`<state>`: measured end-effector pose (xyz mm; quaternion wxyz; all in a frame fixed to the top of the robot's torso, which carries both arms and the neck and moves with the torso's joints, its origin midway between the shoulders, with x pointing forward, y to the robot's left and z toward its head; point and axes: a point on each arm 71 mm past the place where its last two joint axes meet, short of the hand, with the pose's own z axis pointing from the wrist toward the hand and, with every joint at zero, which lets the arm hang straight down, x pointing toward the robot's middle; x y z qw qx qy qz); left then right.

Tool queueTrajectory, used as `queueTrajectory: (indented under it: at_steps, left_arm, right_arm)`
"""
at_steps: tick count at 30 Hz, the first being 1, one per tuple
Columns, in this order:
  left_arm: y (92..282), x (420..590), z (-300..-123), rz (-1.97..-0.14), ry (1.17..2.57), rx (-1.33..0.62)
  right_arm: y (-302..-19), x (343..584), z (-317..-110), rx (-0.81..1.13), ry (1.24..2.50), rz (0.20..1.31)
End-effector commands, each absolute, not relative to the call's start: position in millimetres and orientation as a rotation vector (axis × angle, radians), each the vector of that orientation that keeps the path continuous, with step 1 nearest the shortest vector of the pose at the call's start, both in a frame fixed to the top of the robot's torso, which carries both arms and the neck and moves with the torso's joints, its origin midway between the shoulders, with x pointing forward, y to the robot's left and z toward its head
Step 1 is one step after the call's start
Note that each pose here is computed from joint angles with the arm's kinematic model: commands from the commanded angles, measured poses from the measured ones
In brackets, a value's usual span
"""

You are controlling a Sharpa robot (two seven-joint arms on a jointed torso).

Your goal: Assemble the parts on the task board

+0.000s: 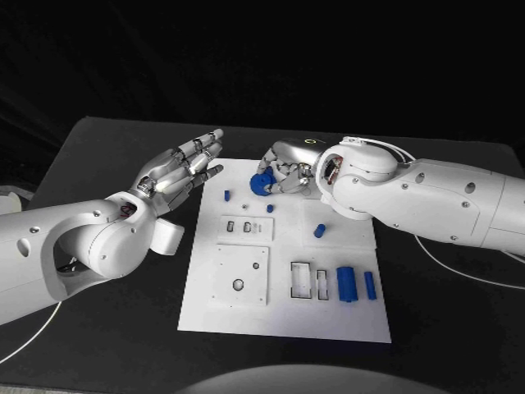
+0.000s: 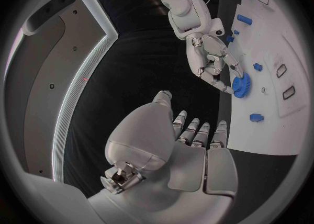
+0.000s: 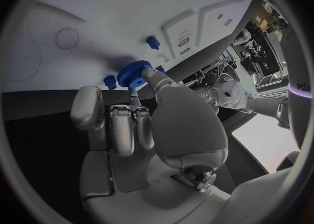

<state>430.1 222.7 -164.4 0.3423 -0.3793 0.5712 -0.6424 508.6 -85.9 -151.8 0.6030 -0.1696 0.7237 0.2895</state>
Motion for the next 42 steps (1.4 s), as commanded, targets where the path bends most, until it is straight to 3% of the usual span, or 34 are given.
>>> queueTrajectory:
  at_steps: [1,27,32,42]
  left_arm:
    - [220.5,429.6,-163.3,-1.699,1.486,-0.975]
    - [220.5,429.3,-163.4,-1.7,1.49,-0.976]
    - [223.7,428.5,-163.1,-1.693,1.485,-0.979]
    - [226.5,427.0,-162.6,-1.687,1.481,-0.983]
  right_arm:
    - [-86,509,-153,-0.383,1.693,0.658]
    - [-96,510,-151,-0.332,1.669,0.675]
    - [-113,507,-142,-0.318,1.614,0.667]
    - [-177,493,-126,-0.283,1.592,0.58]
